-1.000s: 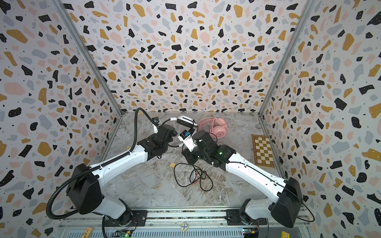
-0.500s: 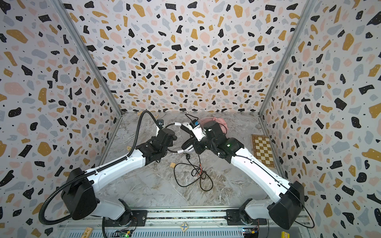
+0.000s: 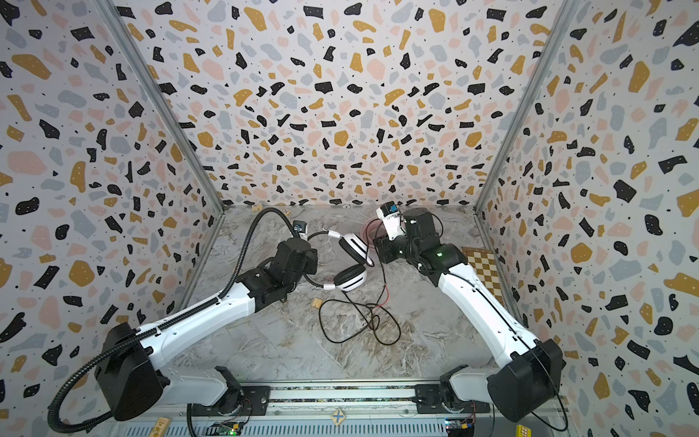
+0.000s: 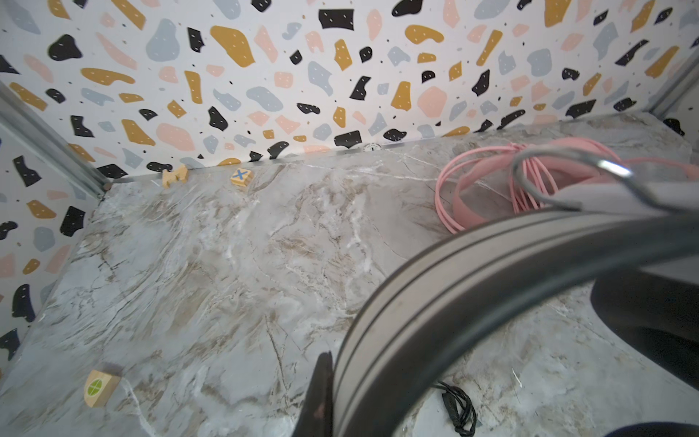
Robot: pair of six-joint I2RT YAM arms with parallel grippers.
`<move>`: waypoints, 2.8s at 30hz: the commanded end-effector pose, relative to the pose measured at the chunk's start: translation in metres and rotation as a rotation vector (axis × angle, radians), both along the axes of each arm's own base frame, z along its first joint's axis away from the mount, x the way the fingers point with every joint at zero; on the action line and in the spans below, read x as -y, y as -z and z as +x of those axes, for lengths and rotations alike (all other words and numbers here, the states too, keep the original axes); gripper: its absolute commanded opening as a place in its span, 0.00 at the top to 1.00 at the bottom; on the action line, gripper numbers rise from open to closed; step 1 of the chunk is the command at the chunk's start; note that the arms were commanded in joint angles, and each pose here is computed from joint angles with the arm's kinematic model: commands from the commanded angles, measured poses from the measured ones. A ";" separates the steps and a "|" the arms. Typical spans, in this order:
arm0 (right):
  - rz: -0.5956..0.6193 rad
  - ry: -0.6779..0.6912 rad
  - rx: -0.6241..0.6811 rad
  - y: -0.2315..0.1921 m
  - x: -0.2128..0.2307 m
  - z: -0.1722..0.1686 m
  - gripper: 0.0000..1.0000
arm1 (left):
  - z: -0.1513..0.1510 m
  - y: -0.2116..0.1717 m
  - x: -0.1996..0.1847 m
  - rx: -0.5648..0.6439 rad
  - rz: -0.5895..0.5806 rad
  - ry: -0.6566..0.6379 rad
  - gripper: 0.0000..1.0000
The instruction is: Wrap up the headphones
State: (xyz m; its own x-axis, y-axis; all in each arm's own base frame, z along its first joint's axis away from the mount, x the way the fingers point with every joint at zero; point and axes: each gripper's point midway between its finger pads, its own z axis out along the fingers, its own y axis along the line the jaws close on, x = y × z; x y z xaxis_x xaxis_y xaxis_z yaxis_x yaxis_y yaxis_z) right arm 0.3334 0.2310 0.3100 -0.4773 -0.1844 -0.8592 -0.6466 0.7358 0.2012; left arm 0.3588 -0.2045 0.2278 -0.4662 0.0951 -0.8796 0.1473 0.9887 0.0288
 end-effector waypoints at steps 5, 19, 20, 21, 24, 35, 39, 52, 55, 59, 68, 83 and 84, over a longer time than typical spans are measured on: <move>0.015 -0.120 0.162 -0.076 -0.027 -0.033 0.96 | 0.010 -0.009 0.043 -0.011 -0.037 0.170 1.00; 0.041 -0.386 0.177 -0.099 -0.079 -0.081 0.95 | 0.007 0.003 0.073 -0.053 -0.012 0.344 1.00; 0.053 -0.412 0.170 -0.100 -0.081 -0.085 0.95 | 0.007 0.004 0.074 -0.055 -0.006 0.352 1.00; 0.066 -0.439 0.165 -0.101 -0.084 -0.089 0.95 | 0.007 0.005 0.075 -0.055 -0.002 0.356 1.00; 0.122 -0.530 0.153 -0.108 -0.092 -0.106 0.95 | 0.007 0.005 0.076 -0.055 0.002 0.364 1.00; 0.225 -0.661 0.098 -0.110 -0.105 -0.119 0.95 | -0.003 -0.009 0.086 -0.021 -0.052 0.445 1.00; 0.261 -0.579 0.055 -0.097 -0.086 -0.089 0.95 | -0.010 -0.025 0.083 0.028 -0.076 0.463 1.00; 0.346 -0.267 -0.017 -0.051 -0.010 -0.008 0.96 | -0.022 -0.057 0.053 0.162 -0.150 0.428 1.00; 0.366 -0.254 -0.028 -0.044 -0.002 -0.006 0.96 | -0.019 -0.060 0.048 0.166 -0.203 0.427 1.00; 0.376 -0.246 -0.043 -0.035 0.004 -0.007 0.96 | -0.016 -0.069 0.041 0.178 -0.288 0.433 1.00; 0.365 -0.249 -0.107 -0.005 0.006 -0.006 0.96 | -0.021 -0.095 0.034 0.227 -0.401 0.469 1.00; 0.324 -0.195 -0.201 0.045 0.010 0.002 0.96 | -0.028 -0.133 0.013 0.304 -0.607 0.485 1.00; 0.323 -0.195 -0.208 0.048 0.010 0.002 0.96 | -0.030 -0.137 0.012 0.314 -0.625 0.487 1.00</move>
